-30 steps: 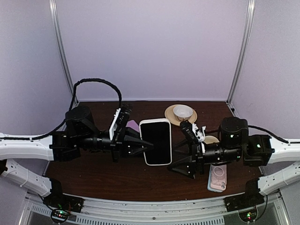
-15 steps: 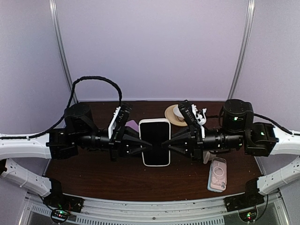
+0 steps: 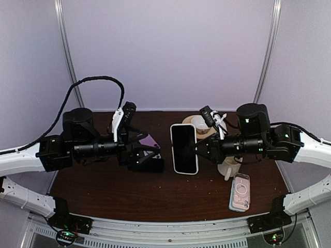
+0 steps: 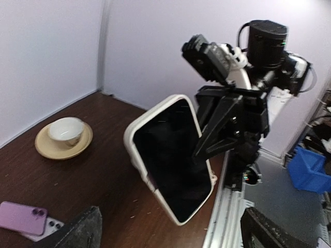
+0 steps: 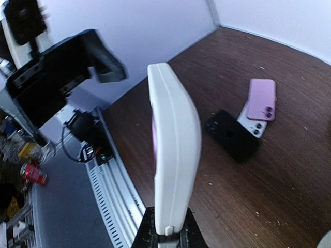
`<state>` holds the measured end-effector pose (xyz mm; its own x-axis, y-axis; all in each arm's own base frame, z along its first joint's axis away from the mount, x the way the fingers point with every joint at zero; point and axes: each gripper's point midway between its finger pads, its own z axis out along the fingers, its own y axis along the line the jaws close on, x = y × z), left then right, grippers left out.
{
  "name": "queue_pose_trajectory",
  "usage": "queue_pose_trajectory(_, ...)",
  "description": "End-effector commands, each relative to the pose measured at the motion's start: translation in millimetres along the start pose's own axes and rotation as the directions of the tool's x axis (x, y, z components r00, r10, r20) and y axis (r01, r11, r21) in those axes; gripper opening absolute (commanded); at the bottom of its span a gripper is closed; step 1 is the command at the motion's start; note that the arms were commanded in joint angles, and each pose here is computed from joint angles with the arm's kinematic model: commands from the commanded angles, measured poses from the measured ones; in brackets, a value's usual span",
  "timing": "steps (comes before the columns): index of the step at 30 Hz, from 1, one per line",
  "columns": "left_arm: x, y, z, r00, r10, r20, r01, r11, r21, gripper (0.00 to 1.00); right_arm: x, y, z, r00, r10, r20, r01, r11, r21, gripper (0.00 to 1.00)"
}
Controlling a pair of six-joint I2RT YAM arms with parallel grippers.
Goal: Put the phone into the phone case
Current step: Pass from the left arm to the right, then place the phone with the phone case at the center of the board.
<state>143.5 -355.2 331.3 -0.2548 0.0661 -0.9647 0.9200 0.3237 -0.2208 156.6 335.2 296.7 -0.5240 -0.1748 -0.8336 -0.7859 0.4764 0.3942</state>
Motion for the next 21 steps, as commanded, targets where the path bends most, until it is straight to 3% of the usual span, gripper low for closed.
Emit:
queue_pose_trajectory(1, 16, 85, -27, 0.993, -0.054, -0.109, 0.005, 0.913, -0.409, 0.98, -12, -62, 4, 0.963, 0.268, 0.002, -0.264, 0.946, 0.189, 0.00)
queue_pose_trajectory(5, 17, 111, -36, 0.990, -0.107, -0.090, 0.054, 0.885, -0.462, 0.97, 1, -104, 33, 0.907, 0.415, -0.062, -0.395, 0.894, 0.214, 0.00)
queue_pose_trajectory(11, 20, 125, -35, 0.985, -0.066, -0.157, -0.020, 0.869, -0.495, 0.98, 18, -163, 74, 0.821, 0.551, -0.150, -0.523, 0.831, 0.191, 0.00)
queue_pose_trajectory(21, 22, 157, -32, 0.977, -0.048, -0.209, -0.077, 0.830, -0.552, 0.98, 63, -238, 102, 0.674, 0.684, -0.280, -0.612, 0.729, 0.306, 0.00)
